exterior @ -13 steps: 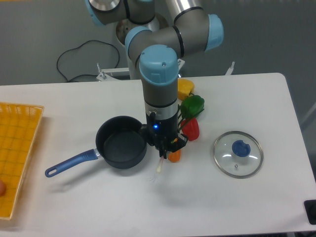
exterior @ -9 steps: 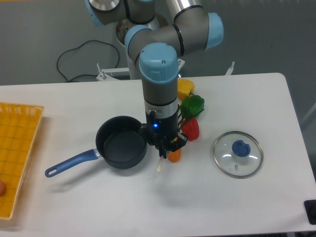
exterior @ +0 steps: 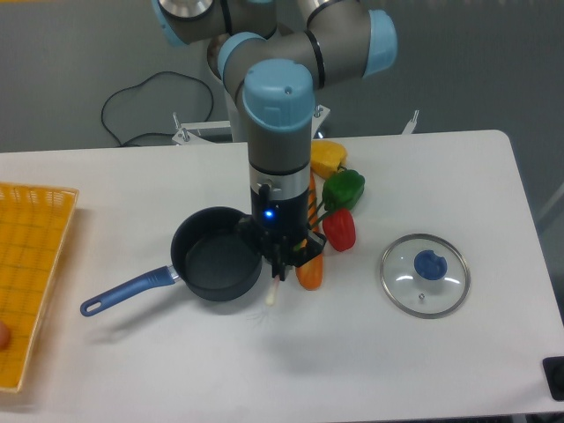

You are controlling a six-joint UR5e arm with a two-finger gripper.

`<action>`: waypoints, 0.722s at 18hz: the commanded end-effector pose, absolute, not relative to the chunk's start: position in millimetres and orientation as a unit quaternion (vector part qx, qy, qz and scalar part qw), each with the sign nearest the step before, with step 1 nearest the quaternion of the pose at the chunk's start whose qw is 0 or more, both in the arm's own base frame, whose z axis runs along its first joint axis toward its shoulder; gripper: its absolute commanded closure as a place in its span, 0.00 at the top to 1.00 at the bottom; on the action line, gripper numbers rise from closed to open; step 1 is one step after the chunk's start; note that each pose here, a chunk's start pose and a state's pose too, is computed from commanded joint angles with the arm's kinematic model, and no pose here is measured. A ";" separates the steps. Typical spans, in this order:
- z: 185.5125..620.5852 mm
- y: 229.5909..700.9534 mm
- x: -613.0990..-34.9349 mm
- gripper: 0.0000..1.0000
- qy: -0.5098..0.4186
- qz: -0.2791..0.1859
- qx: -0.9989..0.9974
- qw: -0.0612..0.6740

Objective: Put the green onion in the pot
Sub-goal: 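Carry the held green onion with the gripper over the dark saucepan, then lower the green onion leaves into the saucepan toward its handle side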

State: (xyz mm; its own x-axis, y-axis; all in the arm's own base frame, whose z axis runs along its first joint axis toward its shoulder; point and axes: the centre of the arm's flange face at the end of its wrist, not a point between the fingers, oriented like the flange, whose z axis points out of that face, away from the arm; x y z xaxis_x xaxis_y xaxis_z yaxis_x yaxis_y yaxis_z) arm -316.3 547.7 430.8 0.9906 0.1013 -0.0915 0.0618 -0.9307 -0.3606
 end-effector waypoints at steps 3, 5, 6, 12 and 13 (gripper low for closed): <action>443.2 560.1 -292.6 0.12 -0.026 0.063 -0.977 0.203; 449.0 568.2 -280.6 0.12 -0.027 0.065 -0.974 0.215; 449.4 572.5 -272.0 0.12 -0.023 0.064 -0.974 0.217; 458.2 577.3 -230.0 0.12 -0.004 0.044 -0.971 0.233; 457.3 575.8 -226.5 0.12 -0.002 0.039 -0.971 0.235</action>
State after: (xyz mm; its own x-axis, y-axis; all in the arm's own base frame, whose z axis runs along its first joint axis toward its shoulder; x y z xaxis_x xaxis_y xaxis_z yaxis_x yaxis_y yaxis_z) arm -226.5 575.8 457.3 0.9970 0.0224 -0.0741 -0.0139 -0.8896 -0.4566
